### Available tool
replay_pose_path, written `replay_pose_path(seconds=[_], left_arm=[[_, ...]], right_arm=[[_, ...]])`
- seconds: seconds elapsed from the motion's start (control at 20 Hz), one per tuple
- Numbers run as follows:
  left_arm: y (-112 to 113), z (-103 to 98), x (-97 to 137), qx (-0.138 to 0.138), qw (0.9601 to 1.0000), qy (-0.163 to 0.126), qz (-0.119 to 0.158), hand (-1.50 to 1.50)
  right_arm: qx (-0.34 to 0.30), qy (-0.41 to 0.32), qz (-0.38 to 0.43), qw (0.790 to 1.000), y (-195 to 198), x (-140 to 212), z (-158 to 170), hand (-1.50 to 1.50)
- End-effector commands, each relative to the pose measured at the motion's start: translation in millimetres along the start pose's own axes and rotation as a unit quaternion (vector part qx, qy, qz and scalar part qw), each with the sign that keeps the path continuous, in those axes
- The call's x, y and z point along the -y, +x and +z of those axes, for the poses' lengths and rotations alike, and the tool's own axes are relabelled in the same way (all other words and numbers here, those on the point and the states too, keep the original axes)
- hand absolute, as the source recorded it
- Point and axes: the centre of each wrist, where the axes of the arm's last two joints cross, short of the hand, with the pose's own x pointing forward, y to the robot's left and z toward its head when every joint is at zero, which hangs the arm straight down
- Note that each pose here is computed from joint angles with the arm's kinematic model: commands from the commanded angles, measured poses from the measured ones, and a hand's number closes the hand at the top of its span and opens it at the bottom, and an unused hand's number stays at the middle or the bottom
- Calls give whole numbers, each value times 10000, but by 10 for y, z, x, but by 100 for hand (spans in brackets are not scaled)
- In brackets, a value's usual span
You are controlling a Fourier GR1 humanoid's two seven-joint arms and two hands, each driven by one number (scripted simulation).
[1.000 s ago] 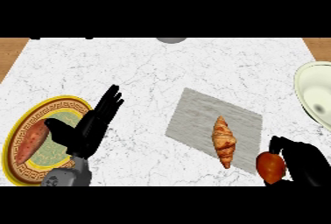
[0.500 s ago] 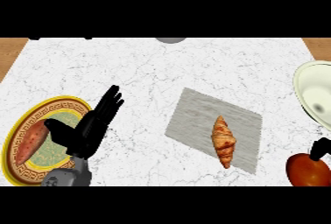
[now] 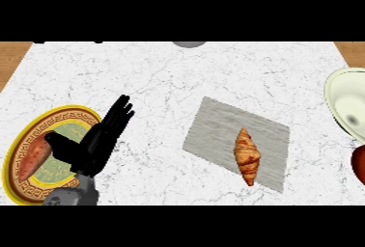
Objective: Pick the tomato from the placemat and place it in the bowl
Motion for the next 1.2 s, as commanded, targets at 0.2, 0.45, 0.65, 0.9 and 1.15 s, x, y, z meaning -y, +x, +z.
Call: replay_pose_path(seconds=[0.2,0.45,0.65,0.9,1.15], left_arm=[[19,-105,-45,4,10000,-74,-11,0],[106,-65,150,14,9999,-118,38,0],[-32,-12,210,-18,10000,-88,18,0],[-16,-159,36,74,9999,-150,-37,0],[160,-99,108,64,9996,-259,-10,0]], right_arm=[[81,-505,-672,9964,-169,427,-398,150],[-51,-520,-1110,9924,-455,277,-810,150],[-128,-519,-1030,9932,-859,116,-1084,150],[-169,-603,-824,9946,-837,-58,-1714,150],[-254,-503,-292,9980,-1081,-508,-1953,150]])
